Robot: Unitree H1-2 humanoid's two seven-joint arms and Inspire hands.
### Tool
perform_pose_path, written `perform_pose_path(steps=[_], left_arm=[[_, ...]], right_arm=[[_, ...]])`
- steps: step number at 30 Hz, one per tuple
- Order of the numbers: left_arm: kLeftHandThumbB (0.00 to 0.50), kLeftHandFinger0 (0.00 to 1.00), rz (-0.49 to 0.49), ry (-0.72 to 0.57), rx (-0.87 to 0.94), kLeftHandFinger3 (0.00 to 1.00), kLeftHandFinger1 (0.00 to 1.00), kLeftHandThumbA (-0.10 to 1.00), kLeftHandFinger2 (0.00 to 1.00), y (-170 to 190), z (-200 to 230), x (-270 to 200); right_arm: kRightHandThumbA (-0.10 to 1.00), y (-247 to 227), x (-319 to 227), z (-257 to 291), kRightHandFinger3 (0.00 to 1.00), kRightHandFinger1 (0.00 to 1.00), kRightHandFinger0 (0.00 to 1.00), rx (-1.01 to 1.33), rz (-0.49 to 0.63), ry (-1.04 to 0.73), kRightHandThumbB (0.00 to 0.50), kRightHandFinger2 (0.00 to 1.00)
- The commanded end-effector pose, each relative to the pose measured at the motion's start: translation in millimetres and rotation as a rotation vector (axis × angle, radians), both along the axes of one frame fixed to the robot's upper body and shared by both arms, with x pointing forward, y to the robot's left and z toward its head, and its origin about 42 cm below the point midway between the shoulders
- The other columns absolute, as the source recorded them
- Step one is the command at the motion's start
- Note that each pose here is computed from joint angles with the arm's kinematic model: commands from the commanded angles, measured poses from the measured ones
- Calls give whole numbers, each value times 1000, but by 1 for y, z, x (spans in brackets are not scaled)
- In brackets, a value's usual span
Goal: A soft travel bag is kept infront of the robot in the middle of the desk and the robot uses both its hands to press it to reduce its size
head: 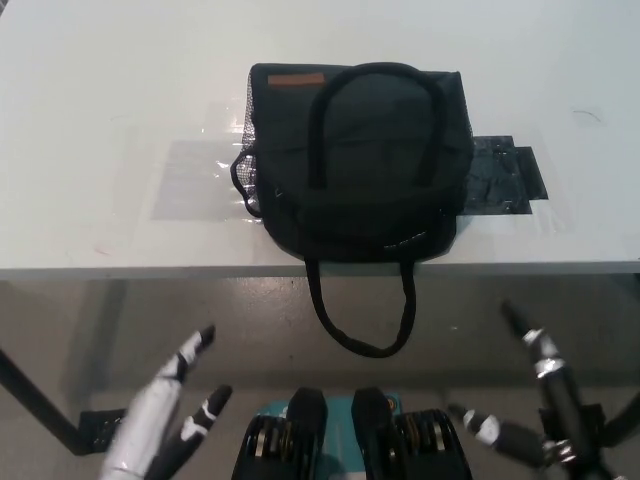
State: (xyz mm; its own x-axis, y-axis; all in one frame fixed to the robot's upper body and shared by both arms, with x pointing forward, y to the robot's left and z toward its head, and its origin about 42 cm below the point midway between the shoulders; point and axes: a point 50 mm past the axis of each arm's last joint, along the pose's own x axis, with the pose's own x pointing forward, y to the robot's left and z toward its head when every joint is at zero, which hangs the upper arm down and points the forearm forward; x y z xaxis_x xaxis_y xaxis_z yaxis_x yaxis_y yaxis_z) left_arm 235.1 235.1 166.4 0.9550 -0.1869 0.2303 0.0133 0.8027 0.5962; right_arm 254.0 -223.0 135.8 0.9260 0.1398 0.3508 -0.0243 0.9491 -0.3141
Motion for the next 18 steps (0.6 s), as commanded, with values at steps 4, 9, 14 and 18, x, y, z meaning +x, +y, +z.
perform_pose_path(steps=[4,9,14,18], left_arm=[[273,1000,12,-472,235,1000,1000,1000,1000,18,143,15],[274,1000,-40,-600,260,1000,1000,1000,1000,12,209,49],[292,1000,5,-698,342,1000,1000,1000,1000,1,264,90],[309,1000,22,-725,385,1000,1000,1000,1000,-10,300,125]], right_arm=[[1000,-30,19,124,1000,1000,1000,-64,-65,-373,183,1000],[1000,-25,56,187,1000,1000,1000,-56,-43,-481,224,1000],[1000,-7,95,240,1000,1000,1000,-73,-27,-530,220,1000],[1000,11,123,273,1000,1000,1000,-133,-14,-511,265,1000]])
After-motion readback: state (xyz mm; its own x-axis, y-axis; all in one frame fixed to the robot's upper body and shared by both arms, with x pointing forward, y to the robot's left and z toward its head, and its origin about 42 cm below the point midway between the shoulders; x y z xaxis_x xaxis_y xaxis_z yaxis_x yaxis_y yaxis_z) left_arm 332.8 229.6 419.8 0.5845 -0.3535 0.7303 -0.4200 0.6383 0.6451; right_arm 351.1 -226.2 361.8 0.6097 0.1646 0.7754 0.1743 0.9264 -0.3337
